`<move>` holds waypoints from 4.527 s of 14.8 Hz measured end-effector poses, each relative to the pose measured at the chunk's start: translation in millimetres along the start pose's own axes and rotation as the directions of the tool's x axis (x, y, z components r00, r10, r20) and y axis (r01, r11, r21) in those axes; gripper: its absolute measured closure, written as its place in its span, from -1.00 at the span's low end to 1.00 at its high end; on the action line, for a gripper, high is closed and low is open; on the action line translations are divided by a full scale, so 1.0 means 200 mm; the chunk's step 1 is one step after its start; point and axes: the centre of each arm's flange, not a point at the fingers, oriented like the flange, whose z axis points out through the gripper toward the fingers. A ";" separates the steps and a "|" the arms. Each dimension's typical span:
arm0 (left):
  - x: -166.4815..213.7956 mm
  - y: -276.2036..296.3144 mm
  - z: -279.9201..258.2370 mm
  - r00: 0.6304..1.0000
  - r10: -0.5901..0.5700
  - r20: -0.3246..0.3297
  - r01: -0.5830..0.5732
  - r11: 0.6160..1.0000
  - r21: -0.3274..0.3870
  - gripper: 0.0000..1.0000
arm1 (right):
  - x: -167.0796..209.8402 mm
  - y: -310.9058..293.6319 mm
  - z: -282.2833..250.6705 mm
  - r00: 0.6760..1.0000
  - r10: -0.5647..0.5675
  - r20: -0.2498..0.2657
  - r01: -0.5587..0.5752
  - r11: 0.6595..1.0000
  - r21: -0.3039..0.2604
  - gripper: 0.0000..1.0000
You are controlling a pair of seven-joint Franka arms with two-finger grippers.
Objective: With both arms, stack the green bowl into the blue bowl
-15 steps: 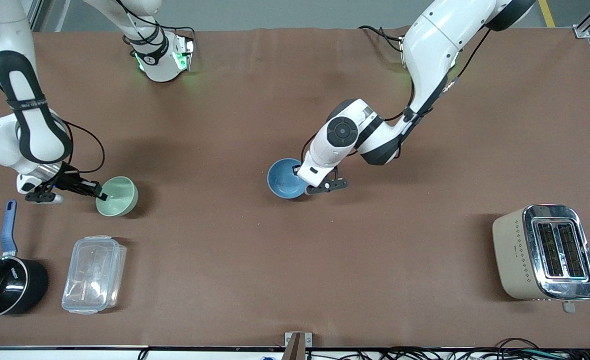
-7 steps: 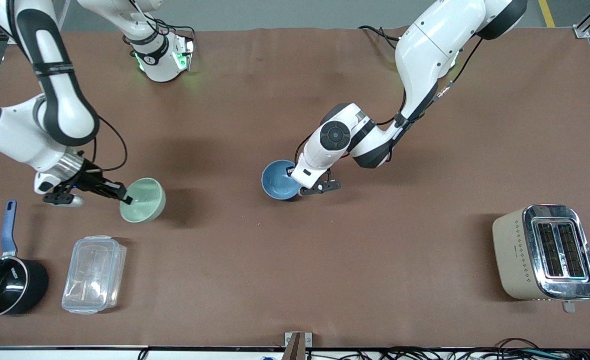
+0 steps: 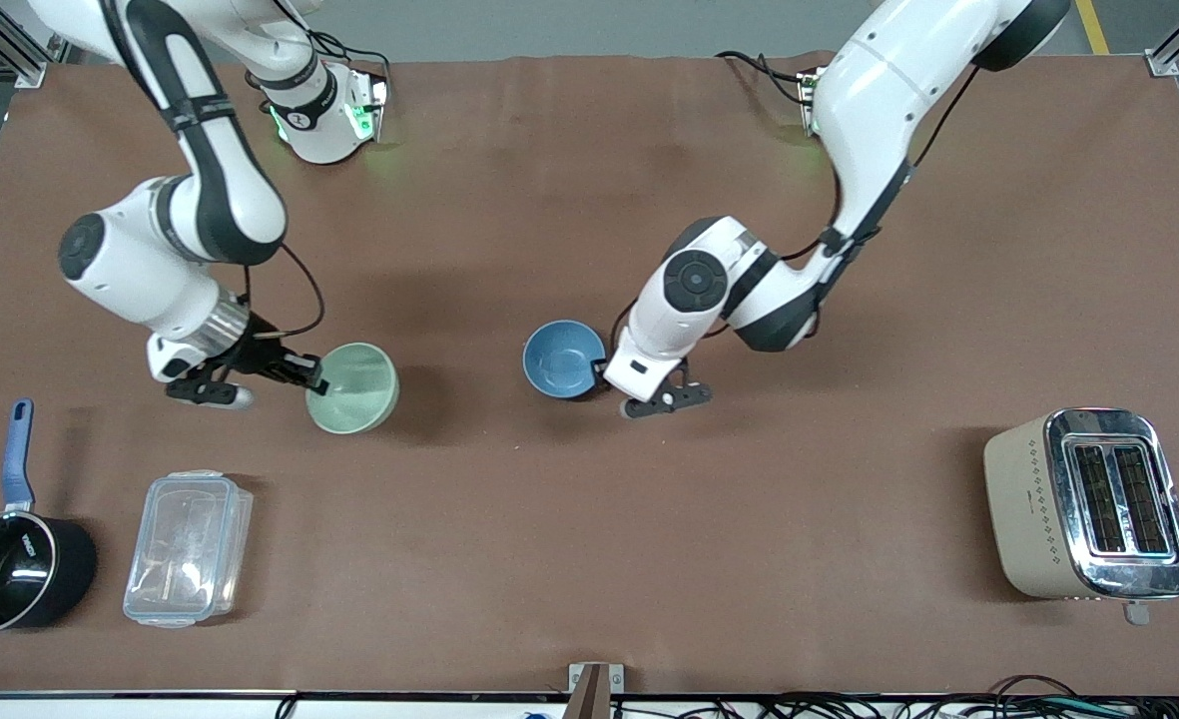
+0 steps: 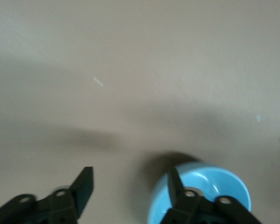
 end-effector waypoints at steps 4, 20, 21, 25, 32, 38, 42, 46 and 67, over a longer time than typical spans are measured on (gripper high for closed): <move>0.22 -0.23 -0.72 0.994 -0.061 -0.095 0.071 0.992 0.108 -1.00 | -0.20 -0.38 0.09 1.000 0.021 0.015 -0.020 0.998 -0.061 0.91; 0.38 -1.38 -1.83 0.975 0.219 -0.026 -0.212 0.963 0.169 -1.00 | -0.71 -1.19 0.49 0.997 0.082 -0.003 -0.082 0.984 -0.156 0.91; 0.37 -1.44 -1.85 0.974 0.226 -0.006 -0.223 0.962 0.161 -1.00 | -0.71 -1.19 0.50 0.997 0.083 -0.001 -0.082 0.984 -0.160 0.91; 0.32 -1.56 -1.84 0.966 0.256 0.030 -0.257 0.954 0.157 -1.00 | -0.70 -1.16 0.62 0.996 0.090 -0.015 -0.091 0.984 -0.155 0.91; 0.27 -1.55 -1.85 0.963 0.268 0.032 -0.270 0.952 0.147 -1.00 | -0.69 -1.14 0.70 0.992 0.124 -0.018 -0.126 0.978 -0.164 0.69; 0.26 -1.52 -1.85 0.959 0.283 0.031 -0.284 0.947 0.147 -1.00 | -0.51 -1.15 0.25 0.986 0.165 -0.003 -0.162 0.965 -0.206 -0.53; 0.26 -1.52 -1.85 0.958 0.284 0.028 -0.285 0.947 0.146 -1.00 | -0.24 -0.78 -0.60 0.992 0.104 0.065 -0.086 0.969 -0.231 -1.00; 0.26 -1.52 -1.85 0.958 0.285 0.026 -0.286 0.947 0.146 -1.00 | -0.06 -0.25 -1.14 0.995 0.086 0.043 -0.076 0.978 -0.196 -1.00; 0.26 -1.51 -1.90 0.958 0.287 0.005 -0.284 0.948 0.144 -1.00 | 0.30 0.31 -1.86 0.972 -0.209 0.110 0.234 0.912 -0.337 -1.00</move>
